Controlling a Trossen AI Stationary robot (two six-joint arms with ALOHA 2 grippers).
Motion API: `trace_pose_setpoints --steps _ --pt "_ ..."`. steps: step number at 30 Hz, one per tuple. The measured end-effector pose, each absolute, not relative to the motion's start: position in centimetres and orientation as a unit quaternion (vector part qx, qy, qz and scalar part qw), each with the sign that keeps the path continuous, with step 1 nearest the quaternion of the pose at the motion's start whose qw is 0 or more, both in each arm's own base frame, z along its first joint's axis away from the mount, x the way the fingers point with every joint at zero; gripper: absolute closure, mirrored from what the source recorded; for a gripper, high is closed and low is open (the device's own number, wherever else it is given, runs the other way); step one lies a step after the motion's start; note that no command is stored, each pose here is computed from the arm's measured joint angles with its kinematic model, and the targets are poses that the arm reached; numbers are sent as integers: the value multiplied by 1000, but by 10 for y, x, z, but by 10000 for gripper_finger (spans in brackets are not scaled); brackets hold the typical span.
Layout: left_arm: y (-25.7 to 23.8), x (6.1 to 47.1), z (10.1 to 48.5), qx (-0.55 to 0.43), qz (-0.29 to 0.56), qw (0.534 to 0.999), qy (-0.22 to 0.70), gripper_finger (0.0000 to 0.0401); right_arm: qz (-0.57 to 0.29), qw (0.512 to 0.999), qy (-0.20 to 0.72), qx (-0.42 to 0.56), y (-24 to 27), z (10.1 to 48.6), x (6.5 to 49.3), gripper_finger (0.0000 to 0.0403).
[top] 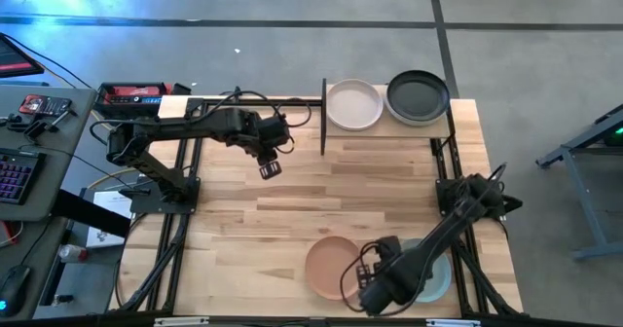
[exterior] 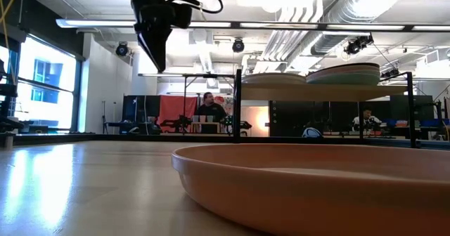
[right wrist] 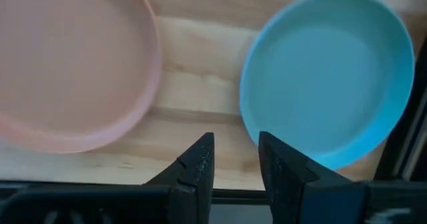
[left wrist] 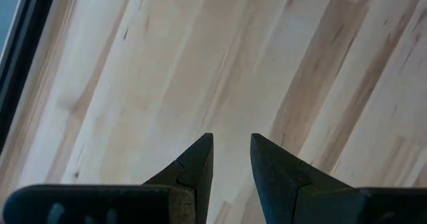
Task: Place and stack plates onto a shelf
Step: Stack the blue plate on top of the gray plate on the shelf
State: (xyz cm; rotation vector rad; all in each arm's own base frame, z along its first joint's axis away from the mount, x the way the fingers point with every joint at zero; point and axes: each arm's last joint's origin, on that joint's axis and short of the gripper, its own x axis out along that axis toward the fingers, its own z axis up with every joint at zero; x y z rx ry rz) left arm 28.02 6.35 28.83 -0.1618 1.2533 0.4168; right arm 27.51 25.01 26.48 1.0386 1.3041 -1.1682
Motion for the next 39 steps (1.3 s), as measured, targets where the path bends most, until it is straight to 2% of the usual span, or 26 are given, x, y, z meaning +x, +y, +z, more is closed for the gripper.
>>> trace_pose_setpoints --steps 6,22,39 --pt "56 282 288 -68 183 789 582 311 -506 495 564 424 268 239 276 308" --pt "45 284 288 -56 167 793 582 311 -537 497 585 350 283 180 285 308" --pt "45 284 288 -56 167 793 583 311 -547 489 605 308 297 152 277 308"
